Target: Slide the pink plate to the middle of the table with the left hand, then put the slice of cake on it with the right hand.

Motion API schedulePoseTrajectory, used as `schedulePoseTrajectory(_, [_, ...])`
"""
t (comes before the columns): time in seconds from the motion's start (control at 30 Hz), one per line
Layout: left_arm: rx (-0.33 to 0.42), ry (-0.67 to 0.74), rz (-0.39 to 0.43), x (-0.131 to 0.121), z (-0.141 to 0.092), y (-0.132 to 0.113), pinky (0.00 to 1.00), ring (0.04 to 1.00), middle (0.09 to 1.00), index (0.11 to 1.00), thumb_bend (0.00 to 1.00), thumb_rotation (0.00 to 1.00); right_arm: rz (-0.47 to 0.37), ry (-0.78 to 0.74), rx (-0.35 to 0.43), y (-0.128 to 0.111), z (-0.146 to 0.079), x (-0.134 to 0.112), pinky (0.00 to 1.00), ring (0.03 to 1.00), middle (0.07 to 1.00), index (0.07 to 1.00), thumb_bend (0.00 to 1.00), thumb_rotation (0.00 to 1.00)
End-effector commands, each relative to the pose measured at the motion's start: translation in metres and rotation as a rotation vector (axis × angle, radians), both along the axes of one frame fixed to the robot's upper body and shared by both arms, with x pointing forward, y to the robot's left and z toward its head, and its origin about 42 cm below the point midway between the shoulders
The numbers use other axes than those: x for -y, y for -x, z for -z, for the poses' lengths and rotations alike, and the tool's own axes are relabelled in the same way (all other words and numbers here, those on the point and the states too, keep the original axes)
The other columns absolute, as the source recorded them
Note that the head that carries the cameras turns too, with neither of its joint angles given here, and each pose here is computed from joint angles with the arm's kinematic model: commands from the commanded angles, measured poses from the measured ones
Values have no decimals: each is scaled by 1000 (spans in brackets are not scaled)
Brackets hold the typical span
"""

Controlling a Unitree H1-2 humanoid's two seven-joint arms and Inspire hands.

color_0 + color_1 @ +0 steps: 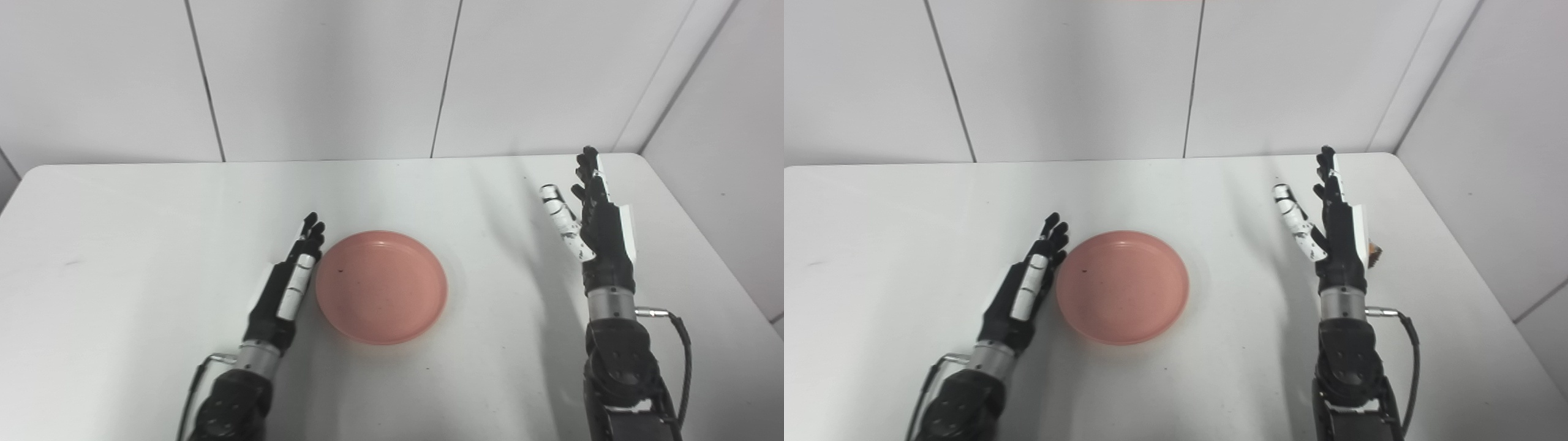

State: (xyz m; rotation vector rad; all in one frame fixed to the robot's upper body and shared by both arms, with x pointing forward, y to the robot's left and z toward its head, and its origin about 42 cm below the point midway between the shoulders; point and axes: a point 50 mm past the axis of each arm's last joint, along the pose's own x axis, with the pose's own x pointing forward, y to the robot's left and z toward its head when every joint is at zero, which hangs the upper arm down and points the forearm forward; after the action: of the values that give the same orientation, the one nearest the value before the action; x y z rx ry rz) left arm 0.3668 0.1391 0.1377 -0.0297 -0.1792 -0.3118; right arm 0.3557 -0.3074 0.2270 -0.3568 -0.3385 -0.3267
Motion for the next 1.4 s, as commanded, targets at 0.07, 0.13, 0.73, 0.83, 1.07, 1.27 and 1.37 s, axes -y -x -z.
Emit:
schedulePoseTrajectory(0.07, [-17,8,-1,-21,13,7,1000,1000,1000,1000,607,1000,117,102,41,1,-33,14,851,930,929,946,632,605])
schedulePoseTrajectory(0.13, [-12,18,7,-25,15,7,1000,1000,1000,1000,603,1000,148,124,29,0,-35,16,878,926,925,940,647,606])
schedulePoseTrajectory(0.73, [-33,44,2,-55,28,3,1000,1000,1000,1000,610,1000,441,495,-197,-12,-21,29,731,846,896,904,773,504])
schedulePoseTrajectory(0.83, [-39,65,4,-57,31,1,1000,1000,1000,1000,613,1000,448,510,-237,-14,-16,31,742,846,892,898,786,509])
schedulePoseTrajectory(1.07, [-49,77,4,-63,35,-2,1000,1000,1000,1000,625,983,463,516,-282,-18,-4,35,749,841,880,886,784,485])
schedulePoseTrajectory(1.27, [-55,92,7,-63,34,-3,1000,1000,1000,1000,623,976,479,541,-299,-18,2,39,786,853,883,892,770,460])
schedulePoseTrajectory(1.37, [-60,90,9,-64,35,-2,1000,1000,1000,1000,634,968,484,537,-318,-19,5,41,797,862,894,901,764,465])
